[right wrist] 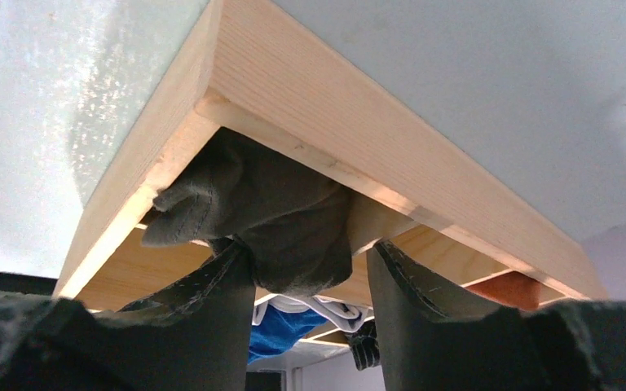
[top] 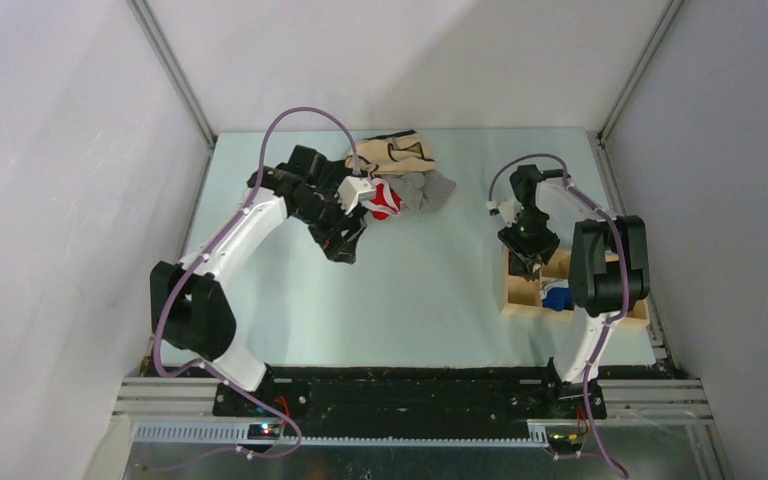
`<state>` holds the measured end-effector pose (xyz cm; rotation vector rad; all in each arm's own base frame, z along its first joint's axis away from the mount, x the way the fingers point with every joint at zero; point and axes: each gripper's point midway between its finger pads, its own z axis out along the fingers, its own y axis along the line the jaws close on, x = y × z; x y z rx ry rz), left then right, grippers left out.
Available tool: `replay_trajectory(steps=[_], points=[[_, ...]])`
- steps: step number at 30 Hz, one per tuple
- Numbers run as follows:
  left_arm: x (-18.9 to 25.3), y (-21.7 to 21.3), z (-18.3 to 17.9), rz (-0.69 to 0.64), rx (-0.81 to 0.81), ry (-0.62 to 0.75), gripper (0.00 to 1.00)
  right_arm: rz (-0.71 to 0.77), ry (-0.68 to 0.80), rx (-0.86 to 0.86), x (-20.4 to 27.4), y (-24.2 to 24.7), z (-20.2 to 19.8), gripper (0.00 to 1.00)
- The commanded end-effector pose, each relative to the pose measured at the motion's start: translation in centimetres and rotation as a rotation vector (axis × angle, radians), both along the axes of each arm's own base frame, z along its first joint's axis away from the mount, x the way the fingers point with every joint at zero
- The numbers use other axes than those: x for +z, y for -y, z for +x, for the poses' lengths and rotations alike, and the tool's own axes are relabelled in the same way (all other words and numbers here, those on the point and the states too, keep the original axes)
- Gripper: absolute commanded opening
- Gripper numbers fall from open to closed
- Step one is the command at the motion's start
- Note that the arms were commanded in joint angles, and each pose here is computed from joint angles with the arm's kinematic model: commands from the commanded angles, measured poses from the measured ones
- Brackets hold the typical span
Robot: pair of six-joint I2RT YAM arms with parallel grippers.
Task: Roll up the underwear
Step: Place the underwear in the storage box.
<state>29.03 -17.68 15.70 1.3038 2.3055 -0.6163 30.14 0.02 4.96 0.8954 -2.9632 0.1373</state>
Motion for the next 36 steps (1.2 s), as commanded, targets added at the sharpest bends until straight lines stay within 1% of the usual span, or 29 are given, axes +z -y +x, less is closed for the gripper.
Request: replay_trajectory(steps=[1, 3, 6, 9, 12, 17, 21, 24, 25, 26, 28, 32, 36], points=[[0.6, 0.1, 0.4, -0.018, 0.012, 0.016, 0.99, -0.249, 0.011, 0.080, -5.0, 4.4, 1.8, 0.48], [0.6, 0.1, 0.4, -0.017, 0.011, 0.021, 0.99, -0.273, 0.005, 0.085, -5.5, 4.7, 1.9, 0.50], [0.6, 0.0, 0.3, -0.013, 0.010, 0.027, 0.99, -0.314, 0.015, 0.094, -6.1, 5.3, 2.2, 0.56], [0.5, -0.2, 0.0, -0.012, 0.005, 0.033, 0.99, -0.343, 0.046, 0.107, -6.3, 5.1, 2.6, 0.61], [0.4, -0.2, -0.2, -0.018, 0.003, 0.039, 1.00, -0.443, 0.070, 0.166, -6.4, 5.3, 2.6, 0.66], [0.1, -0.2, -0.6, -0.034, 0.005, 0.046, 1.00, -0.447, 0.020, 0.162, -7.2, 4.1, 1.0, 0.71], [0.1, -0.3, -0.7, -0.037, 0.011, 0.049, 0.99, -0.411, 0.045, 0.108, -7.3, 3.7, 1.2, 0.73], [0.2, -0.5, -0.9, -0.032, 0.012, 0.050, 0.99, -0.368, 0.090, 0.067, -5.6, 3.5, 2.1, 0.74], [0.2, -0.6, -1.0, -0.029, 0.009, 0.050, 0.99, -0.328, 0.095, 0.055, -4.9, 3.1, 2.2, 0.74], [0.2, -0.6, -1.0, -0.026, 0.009, 0.049, 0.99, -0.297, 0.150, 0.043, -3.1, 2.6, 3.1, 0.74], [0.2, -0.7, -1.1, -0.022, 0.006, 0.049, 0.99, -0.222, 0.194, 0.039, -0.4, 1.5, 3.5, 0.75], [0.2, -0.4, -0.8, -0.028, 0.005, 0.041, 1.00, -0.174, 0.204, 0.052, 3.5, 0.7, 2.7, 0.75], [0.4, 0.0, -0.3, -0.042, 0.010, 0.038, 1.00, -0.161, 0.185, 0.053, 4.6, 1.0, 1.9, 0.74]])
